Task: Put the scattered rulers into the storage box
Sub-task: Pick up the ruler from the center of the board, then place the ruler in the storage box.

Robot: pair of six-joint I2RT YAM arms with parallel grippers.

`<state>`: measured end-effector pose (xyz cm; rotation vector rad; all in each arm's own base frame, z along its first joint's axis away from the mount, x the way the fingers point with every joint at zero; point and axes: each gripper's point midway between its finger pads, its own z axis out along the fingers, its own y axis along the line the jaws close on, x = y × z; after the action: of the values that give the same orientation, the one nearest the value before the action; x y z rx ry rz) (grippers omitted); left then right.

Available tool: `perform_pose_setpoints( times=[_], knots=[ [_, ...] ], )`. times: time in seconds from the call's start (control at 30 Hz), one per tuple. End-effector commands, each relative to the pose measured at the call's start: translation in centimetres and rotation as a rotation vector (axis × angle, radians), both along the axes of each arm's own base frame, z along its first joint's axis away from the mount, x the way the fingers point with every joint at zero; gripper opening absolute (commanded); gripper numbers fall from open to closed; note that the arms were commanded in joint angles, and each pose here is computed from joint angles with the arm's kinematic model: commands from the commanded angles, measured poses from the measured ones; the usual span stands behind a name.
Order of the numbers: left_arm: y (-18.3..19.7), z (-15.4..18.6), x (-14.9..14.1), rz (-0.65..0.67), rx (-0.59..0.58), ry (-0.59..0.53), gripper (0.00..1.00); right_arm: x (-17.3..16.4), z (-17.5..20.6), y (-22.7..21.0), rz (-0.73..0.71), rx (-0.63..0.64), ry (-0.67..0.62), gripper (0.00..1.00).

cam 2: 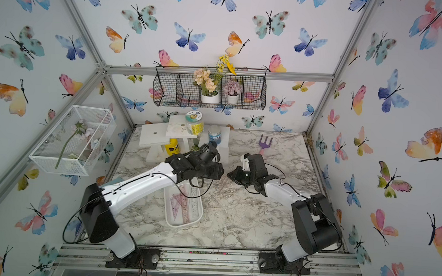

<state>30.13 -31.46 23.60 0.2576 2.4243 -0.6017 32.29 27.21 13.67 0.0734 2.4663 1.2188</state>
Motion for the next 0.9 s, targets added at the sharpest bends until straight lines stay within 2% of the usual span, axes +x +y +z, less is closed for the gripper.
perform_pose_setpoints(
  times=[0.0,0.1,0.27,0.4,0.5,0.6,0.73,0.87],
  knots=[
    [6.3,-1.3,0.0,0.129,0.040,0.028,0.53,-1.3,2.6,2.3,0.073,-0.022,-0.047,0.02],
    [10.7,-1.6,-0.1,0.220,0.010,0.017,0.53,-2.4,3.5,5.5,0.140,-0.023,-0.058,0.02],
    [15.5,-2.7,-1.0,0.305,-0.036,0.045,0.54,-4.3,2.3,11.0,0.241,-0.056,-0.048,0.01],
    [17.3,-3.1,-1.7,0.338,-0.049,0.050,0.54,-5.7,0.5,14.4,0.296,-0.096,-0.033,0.02],
    [17.6,-3.1,-2.0,0.342,-0.047,0.050,0.54,-6.7,-0.9,16.0,0.338,-0.106,-0.010,0.07],
    [17.6,-3.4,-1.9,0.339,-0.046,0.057,0.55,-7.3,-1.3,16.9,0.378,-0.124,-0.012,0.21],
    [17.4,-3.7,-1.7,0.332,-0.055,0.067,0.55,-6.7,1.0,16.3,0.362,-0.149,-0.091,0.52],
    [17.0,-3.7,-1.4,0.322,-0.064,0.071,0.55,-4.7,3.6,13.6,0.269,-0.281,-0.214,0.68]
  ],
)
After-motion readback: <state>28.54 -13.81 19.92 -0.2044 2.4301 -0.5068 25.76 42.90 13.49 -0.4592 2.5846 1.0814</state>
